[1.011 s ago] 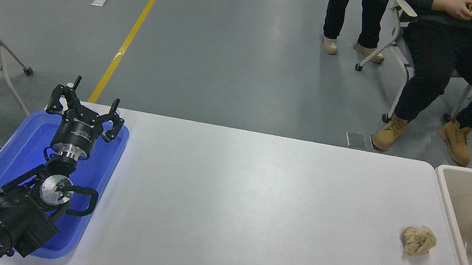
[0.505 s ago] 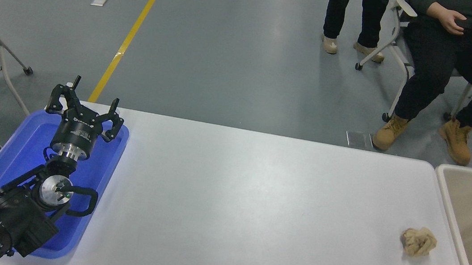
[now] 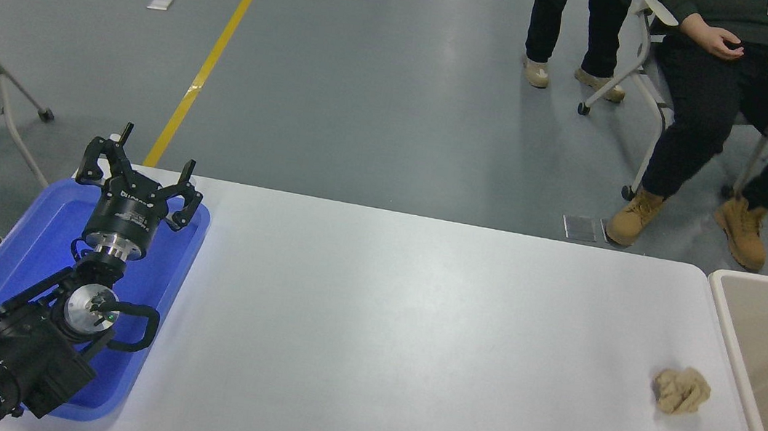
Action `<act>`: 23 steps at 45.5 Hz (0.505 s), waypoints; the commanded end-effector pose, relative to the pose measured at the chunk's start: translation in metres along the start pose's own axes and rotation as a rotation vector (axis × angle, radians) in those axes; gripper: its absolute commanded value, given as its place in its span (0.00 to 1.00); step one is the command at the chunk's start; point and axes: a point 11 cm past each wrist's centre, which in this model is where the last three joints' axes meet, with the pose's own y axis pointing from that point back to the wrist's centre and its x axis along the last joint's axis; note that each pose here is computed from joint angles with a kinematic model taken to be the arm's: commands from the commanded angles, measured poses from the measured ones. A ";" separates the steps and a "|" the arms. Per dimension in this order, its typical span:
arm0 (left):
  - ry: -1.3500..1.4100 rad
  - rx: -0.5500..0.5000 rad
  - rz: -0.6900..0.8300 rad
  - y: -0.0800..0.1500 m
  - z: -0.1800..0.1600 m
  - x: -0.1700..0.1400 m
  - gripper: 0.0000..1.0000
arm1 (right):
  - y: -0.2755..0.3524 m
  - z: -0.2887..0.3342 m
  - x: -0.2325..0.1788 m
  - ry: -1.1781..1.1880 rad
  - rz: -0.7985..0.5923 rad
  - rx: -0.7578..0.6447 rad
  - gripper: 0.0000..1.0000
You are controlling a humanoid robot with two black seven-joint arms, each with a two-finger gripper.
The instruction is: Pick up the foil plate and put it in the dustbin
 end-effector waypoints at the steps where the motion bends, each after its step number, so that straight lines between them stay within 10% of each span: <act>1: 0.000 0.000 0.000 0.000 0.000 0.000 1.00 | 0.035 -0.060 -0.008 0.172 -0.167 0.034 1.00; 23: 0.000 0.001 0.001 0.000 0.000 0.000 1.00 | 0.096 -0.142 -0.069 0.387 -0.555 0.110 1.00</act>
